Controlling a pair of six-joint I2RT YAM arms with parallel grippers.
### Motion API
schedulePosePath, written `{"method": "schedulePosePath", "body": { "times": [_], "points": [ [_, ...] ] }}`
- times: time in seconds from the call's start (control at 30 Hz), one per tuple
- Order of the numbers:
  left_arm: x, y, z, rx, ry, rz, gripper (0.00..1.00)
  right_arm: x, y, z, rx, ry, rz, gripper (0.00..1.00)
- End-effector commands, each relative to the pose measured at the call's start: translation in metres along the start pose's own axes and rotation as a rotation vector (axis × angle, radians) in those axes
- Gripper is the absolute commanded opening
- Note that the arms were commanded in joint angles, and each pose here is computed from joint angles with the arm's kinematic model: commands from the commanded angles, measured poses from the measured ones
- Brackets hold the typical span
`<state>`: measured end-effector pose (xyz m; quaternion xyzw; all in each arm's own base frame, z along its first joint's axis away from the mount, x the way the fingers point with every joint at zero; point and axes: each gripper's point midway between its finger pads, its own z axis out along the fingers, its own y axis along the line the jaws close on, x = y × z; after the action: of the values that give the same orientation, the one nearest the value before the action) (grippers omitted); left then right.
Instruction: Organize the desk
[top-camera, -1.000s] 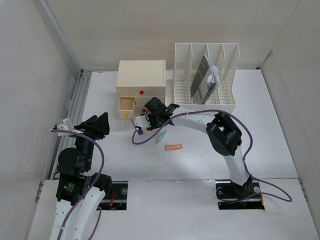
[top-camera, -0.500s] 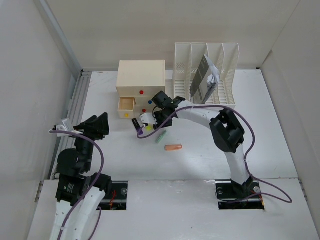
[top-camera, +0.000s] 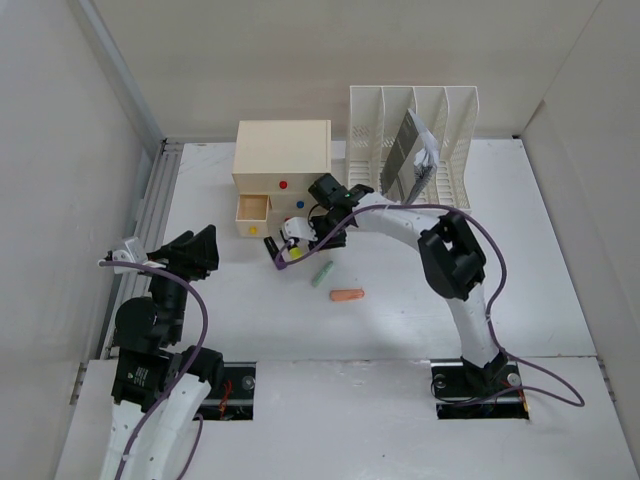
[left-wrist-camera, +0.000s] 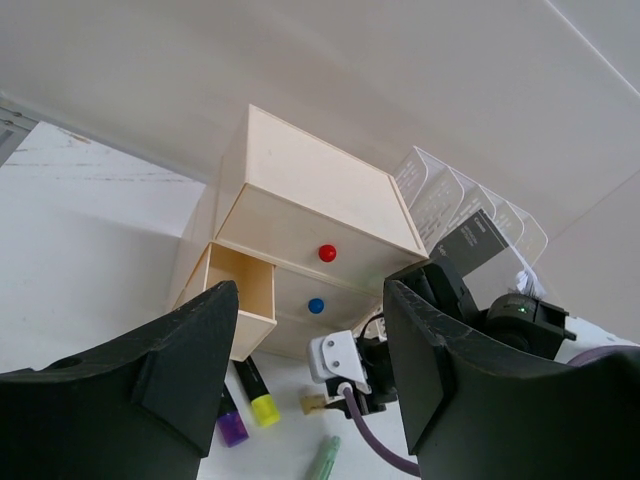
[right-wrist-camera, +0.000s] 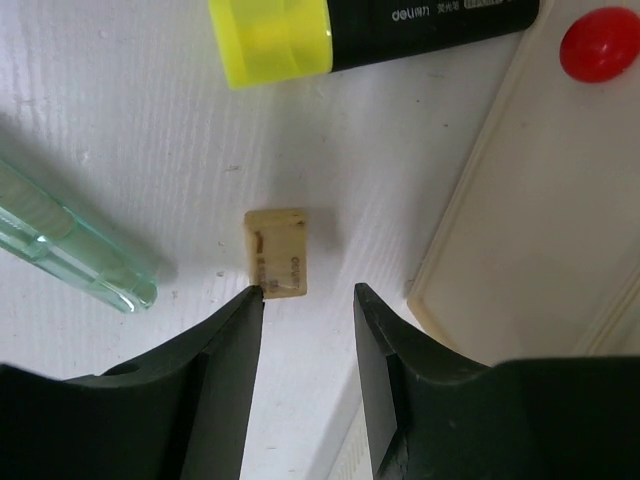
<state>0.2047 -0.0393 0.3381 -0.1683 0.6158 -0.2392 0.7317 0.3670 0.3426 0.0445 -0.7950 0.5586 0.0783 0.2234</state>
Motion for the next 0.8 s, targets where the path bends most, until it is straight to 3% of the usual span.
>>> {"method": "schedulePosePath", "body": {
  "times": [0.0, 0.77],
  "points": [
    [-0.011, -0.006, -0.001, 0.028, -0.042, -0.009, 0.57, -0.014, 0.0, 0.0, -0.044, -0.061, -0.01, 0.47],
    [-0.014, -0.006, -0.003, 0.024, -0.054, -0.011, 0.57, -0.004, 0.021, 0.019, -0.165, -0.036, 0.017, 0.47]
  ]
}}
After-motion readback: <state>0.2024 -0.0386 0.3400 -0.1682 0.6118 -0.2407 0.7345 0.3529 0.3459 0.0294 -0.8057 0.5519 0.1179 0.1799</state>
